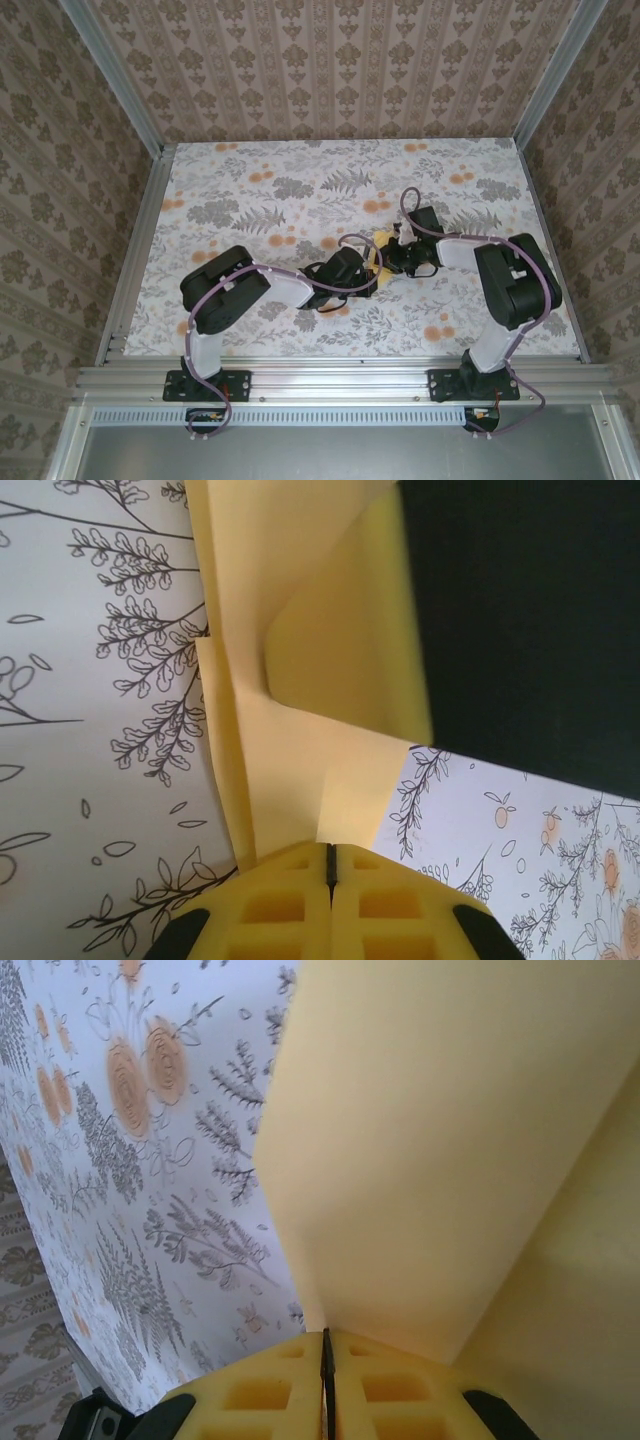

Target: Fold a paper plane with a square sheet of paper (pick it up from the middle)

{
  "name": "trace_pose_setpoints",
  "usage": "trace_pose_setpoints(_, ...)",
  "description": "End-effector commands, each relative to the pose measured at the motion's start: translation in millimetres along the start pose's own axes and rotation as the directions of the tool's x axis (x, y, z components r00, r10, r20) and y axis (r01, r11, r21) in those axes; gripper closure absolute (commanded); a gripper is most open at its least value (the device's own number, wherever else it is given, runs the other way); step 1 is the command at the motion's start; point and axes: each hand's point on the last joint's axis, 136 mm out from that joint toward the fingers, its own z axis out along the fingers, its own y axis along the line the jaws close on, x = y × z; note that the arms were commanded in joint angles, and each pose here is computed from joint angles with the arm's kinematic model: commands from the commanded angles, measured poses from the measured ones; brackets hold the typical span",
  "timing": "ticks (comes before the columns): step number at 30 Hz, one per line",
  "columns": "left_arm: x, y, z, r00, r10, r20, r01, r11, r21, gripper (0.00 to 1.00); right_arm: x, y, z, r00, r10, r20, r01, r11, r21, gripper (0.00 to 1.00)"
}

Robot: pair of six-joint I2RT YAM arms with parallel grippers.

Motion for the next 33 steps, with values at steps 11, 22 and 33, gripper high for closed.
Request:
trace_pose_setpoints(11,26.8,30.0,-33.4,0.995,-0.044,-0.087,0.04,0.998,-0.054,0.99,2.8,-20.9,17.4,0.998,0.052,-0.042,-0.052,0.999,0.005,0.9)
trace_pose_setpoints(22,-14.7,22.6,-84.6,0.995,-0.062,0.084,0.065,0.998,-0.026,0.86,51.9,-0.5,33.9,0.992,0.093,-0.08,-0.093,0.996,0.006,0.9)
trace_pose_setpoints(33,-3.5,14.1,-58.3,0.992,-0.118,0.049,0.114,0.991,0.075,0.91,56.2,9.8,45.0,0.987,0.152,-0.056,-0.153,0.988,-0.014,0.89)
